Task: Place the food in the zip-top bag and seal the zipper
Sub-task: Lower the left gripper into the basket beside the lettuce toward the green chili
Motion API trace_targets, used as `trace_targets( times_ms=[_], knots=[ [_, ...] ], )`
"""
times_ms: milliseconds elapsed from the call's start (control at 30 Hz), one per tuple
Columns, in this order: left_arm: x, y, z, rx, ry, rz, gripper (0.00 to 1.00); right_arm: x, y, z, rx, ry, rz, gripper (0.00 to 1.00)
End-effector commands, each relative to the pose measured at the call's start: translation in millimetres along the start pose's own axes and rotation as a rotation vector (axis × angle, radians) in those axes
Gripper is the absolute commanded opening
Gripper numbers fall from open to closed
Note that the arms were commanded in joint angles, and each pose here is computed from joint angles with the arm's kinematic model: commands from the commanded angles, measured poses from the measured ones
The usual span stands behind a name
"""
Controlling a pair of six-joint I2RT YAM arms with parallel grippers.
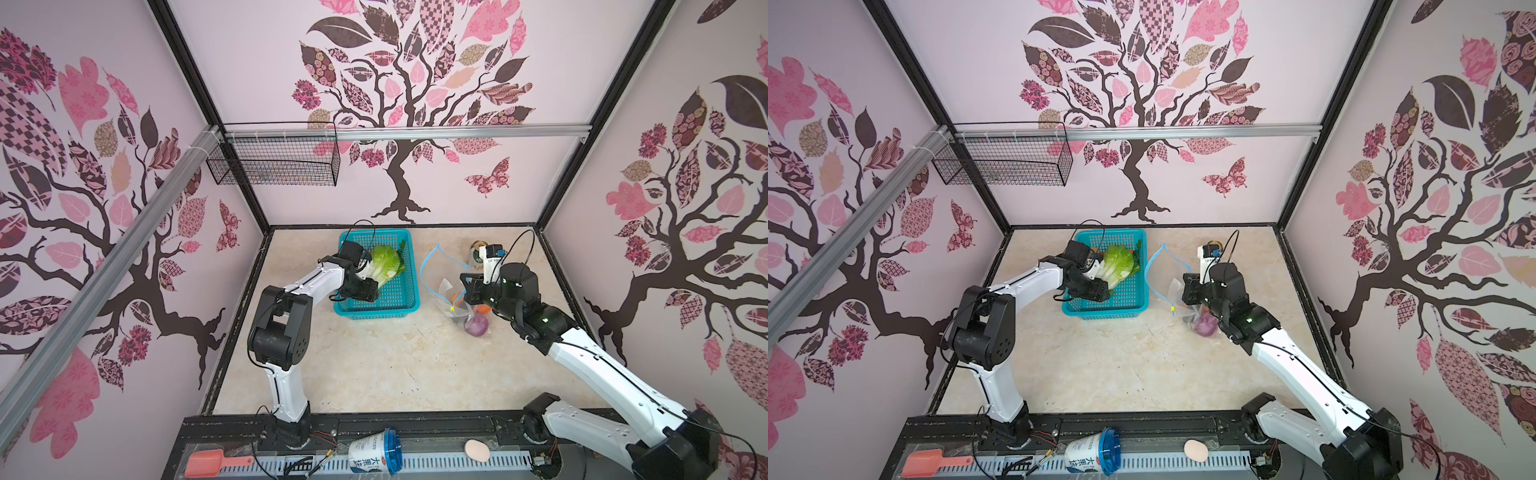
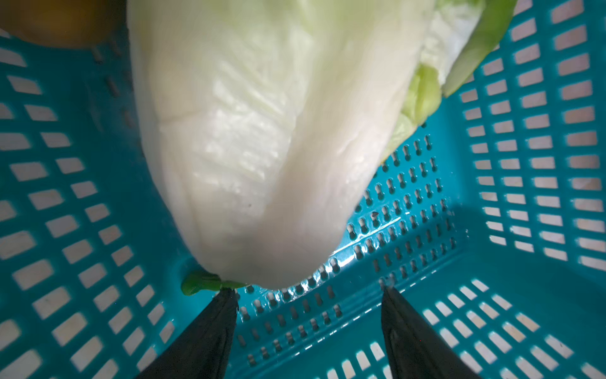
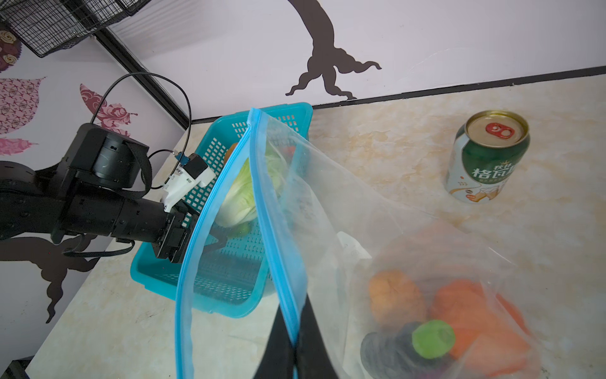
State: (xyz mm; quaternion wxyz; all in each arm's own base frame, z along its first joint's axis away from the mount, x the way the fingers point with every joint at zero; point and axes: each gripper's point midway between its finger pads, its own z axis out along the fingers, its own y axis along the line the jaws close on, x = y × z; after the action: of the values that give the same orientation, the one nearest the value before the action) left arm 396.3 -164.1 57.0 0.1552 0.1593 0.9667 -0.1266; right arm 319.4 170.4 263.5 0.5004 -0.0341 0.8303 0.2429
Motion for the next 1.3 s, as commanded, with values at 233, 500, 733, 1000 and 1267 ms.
trace_targets(
  times_ms=[233,500,733,1000,1267],
  knots=[
    [-3.1,-3.9,36.6,-0.1,0.031,0.085,0.73,-6.8,-1.2,-2.4,0.006,-0.03,-0.013,0.0],
    [-6.3,-26.9,27.5,-0.091,0.032,0.097,0.71,-7.0,-4.4,-2.4,0.024,-0.031,-0.02,0.0],
    [-31.9,-36.1,-12.5,-0.084,-0.082,0.079,0.72,-5.1,-4.7,0.4,0.024,-0.022,-0.019,0.0],
    [-25.4,-18.6,10.3,-0.158,-0.033,0.105,0.72,-3.1,-5.5,0.9,0.027,-0.015,-0.017,0.0],
    [-16.2,-16.9,36.1,-0.14,0.003,0.124,0.72,-4.2,-5.0,0.0,0.026,-0.019,-0.02,0.0]
  ],
)
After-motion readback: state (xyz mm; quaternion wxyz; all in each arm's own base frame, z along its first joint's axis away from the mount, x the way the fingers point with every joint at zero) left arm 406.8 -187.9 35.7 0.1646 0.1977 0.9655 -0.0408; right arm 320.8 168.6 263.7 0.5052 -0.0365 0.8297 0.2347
